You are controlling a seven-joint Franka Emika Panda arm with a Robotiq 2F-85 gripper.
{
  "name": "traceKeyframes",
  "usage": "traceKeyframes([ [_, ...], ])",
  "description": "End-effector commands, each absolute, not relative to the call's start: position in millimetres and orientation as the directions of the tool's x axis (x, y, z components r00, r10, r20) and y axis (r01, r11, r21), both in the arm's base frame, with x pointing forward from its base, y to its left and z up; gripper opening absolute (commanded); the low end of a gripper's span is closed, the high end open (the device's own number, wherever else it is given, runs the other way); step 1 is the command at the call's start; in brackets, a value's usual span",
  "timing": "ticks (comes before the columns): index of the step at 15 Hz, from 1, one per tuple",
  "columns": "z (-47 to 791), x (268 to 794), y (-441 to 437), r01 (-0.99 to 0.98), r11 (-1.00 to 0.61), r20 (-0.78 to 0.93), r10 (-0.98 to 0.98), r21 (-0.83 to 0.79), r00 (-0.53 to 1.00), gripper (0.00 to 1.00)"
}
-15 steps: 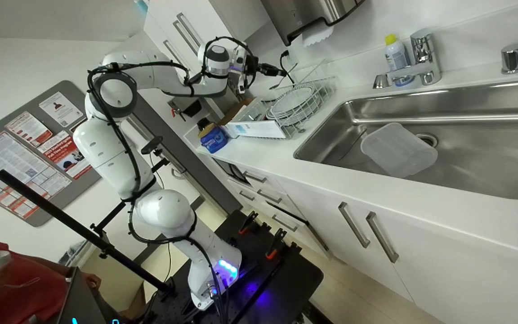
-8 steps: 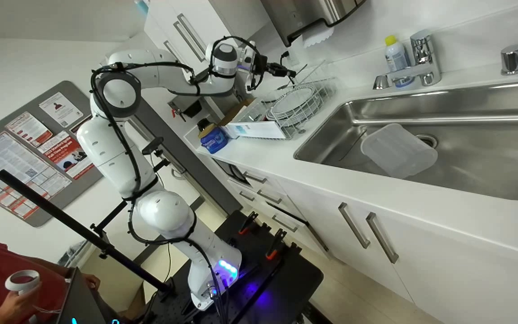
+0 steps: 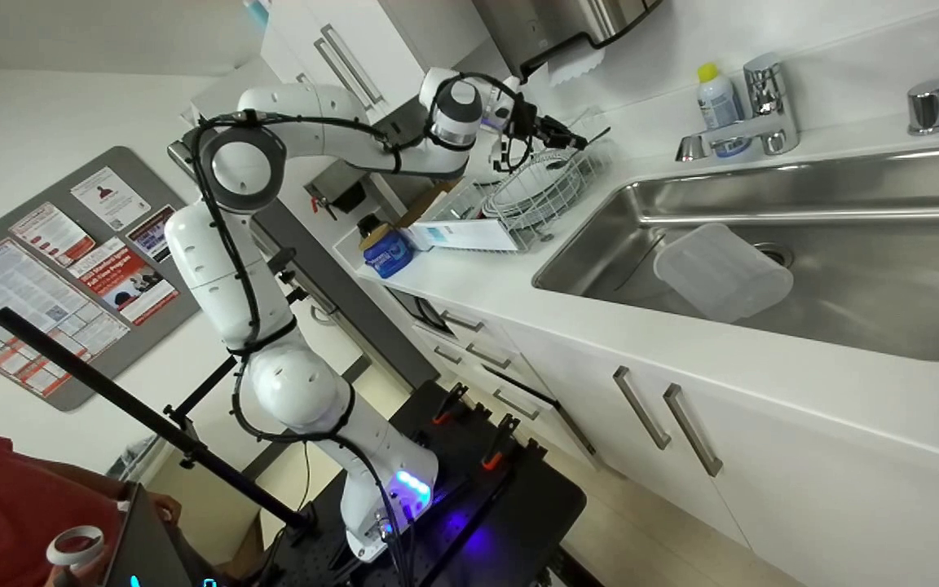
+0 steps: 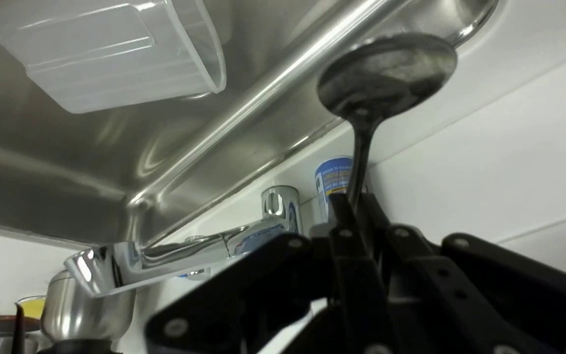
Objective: Put the spoon on the plate in the sink
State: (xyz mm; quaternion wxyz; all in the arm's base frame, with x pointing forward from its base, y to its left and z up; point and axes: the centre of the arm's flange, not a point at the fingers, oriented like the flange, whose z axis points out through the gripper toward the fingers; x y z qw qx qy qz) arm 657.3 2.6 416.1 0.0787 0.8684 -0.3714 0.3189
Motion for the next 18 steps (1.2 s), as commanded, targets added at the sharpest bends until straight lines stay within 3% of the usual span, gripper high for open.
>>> traceKeyframes([
  [1, 377, 678, -14, -0.688, -0.716, 0.609, -0.599, -0.118, 0.519, 0.02],
  [11, 275, 668, -29, -0.675, -0.721, 0.469, -0.656, -0.158, 0.592, 0.02],
  [13, 275, 671, -25, -0.686, -0.716, 0.478, -0.652, -0.132, 0.588, 0.08],
  [18, 275, 672, -23, -0.688, -0.715, 0.483, -0.65, -0.127, 0.586, 0.08],
])
